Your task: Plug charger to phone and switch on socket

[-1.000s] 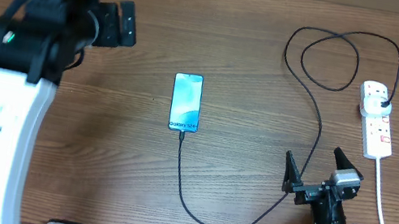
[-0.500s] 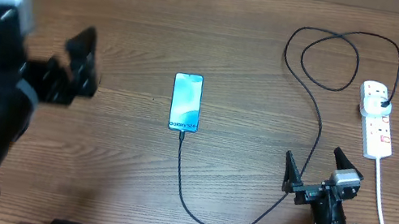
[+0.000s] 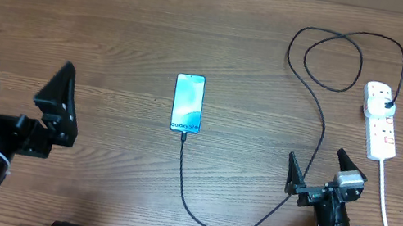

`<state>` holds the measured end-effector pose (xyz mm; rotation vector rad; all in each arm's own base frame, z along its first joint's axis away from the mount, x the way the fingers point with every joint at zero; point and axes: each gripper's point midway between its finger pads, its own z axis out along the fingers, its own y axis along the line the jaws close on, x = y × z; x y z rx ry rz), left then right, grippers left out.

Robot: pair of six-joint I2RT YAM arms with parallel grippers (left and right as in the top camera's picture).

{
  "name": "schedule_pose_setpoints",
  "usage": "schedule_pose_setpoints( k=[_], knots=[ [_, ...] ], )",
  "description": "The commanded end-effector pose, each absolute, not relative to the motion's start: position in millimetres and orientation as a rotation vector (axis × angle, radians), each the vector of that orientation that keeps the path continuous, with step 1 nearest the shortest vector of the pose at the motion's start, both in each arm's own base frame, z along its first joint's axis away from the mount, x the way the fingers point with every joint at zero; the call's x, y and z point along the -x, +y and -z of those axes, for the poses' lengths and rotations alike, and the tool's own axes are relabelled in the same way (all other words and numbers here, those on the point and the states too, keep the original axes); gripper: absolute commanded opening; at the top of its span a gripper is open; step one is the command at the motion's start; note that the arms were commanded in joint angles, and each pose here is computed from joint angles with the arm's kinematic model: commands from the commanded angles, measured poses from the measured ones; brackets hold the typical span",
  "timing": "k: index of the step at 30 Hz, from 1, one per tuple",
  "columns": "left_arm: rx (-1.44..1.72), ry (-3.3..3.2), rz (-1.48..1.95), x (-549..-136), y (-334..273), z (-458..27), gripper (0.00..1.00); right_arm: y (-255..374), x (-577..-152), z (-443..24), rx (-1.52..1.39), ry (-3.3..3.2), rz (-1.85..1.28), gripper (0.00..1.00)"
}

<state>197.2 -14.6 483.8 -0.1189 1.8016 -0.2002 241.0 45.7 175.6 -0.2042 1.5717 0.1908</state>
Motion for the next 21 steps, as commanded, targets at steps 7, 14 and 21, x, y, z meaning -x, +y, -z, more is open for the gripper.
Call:
schedule_pose_setpoints(
  k=[7, 14, 21],
  knots=[
    [0.12, 2.105, 0.149, -170.7, -11.7, -412.9, 1.0, 45.7, -241.1, -173.6, 0.208, 1.568, -0.183, 1.0],
    [0.128, 2.265, 0.13, -151.3, -10.2, -368.7, 1.0, 45.7, -241.1, -173.7, 0.208, 1.568, -0.184, 1.0],
    [0.164, 2.32, 0.041, -144.1, 2.2, -319.2, 0.95, 45.8, -241.1, -173.7, 0.209, 1.568, -0.184, 1.0]
  ],
)
